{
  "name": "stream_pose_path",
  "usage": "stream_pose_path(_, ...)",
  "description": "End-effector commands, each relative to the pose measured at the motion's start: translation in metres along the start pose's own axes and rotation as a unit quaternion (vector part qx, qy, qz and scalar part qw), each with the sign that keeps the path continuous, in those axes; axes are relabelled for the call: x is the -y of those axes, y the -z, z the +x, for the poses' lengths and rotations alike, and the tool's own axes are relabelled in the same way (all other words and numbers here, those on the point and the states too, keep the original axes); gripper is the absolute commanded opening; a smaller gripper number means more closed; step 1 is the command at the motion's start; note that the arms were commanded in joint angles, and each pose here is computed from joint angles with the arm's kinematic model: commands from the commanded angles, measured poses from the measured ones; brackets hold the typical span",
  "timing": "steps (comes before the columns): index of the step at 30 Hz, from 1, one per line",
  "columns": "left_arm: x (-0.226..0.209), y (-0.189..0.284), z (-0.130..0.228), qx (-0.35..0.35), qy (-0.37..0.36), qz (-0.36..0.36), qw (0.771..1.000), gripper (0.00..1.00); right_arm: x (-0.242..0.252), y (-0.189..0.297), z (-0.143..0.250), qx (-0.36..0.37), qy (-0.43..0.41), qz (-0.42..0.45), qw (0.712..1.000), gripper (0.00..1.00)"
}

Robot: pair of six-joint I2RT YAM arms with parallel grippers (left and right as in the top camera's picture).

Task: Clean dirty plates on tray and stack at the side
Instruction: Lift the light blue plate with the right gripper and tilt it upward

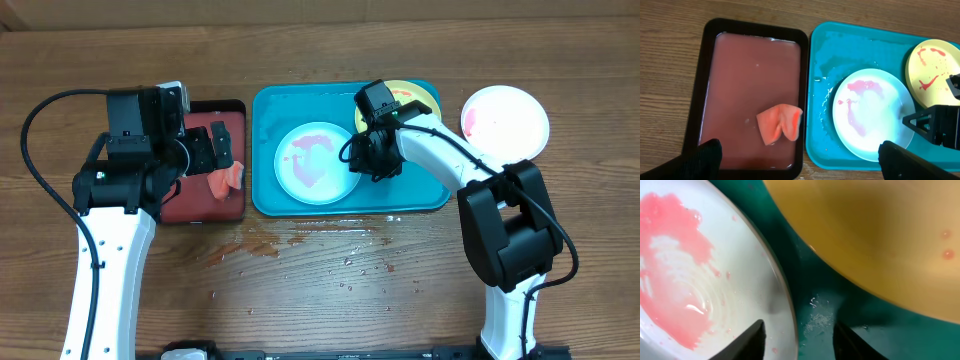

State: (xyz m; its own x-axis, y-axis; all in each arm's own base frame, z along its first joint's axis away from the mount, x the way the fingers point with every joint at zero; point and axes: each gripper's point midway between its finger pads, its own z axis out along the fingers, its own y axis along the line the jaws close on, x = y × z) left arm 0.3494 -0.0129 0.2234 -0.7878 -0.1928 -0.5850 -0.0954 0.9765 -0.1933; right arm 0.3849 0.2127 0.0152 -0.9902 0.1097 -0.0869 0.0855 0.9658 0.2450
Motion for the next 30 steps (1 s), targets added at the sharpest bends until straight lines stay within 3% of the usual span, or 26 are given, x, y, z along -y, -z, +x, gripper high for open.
stream_pose_path(1, 0.004, 0.009, -0.008, 0.018, -0.006, 0.011, 1.0, 1.0, -0.003, 0.001, -0.001, 0.003, 0.001, -0.011, 1.0, 0.38)
stream_pose_path(5, 0.004, 0.009, -0.009, 0.02, -0.007, 0.011, 1.0, 1.0, -0.005, 0.001, -0.005, 0.011, 0.002, -0.016, 1.0, 0.26)
stream_pose_path(8, 0.004, 0.009, -0.009, 0.02, -0.007, 0.011, 1.0, 1.0, -0.005, 0.001, -0.005, 0.011, 0.003, -0.016, 1.0, 0.06)
stream_pose_path(9, 0.004, 0.009, -0.009, 0.02, -0.007, 0.011, 1.0, 1.0, -0.005, 0.001, -0.005, 0.011, 0.003, -0.016, 1.0, 0.04)
stream_pose_path(19, 0.004, 0.009, -0.007, 0.015, -0.006, 0.011, 1.0, 1.0, -0.024, 0.025, -0.017, 0.02, 0.053, -0.05, 0.997, 0.04)
stream_pose_path(30, 0.004, 0.009, -0.007, 0.015, -0.006, 0.011, 1.0, 1.0, -0.004, 0.157, -0.086, 0.201, 0.066, 0.104, 0.972, 0.04)
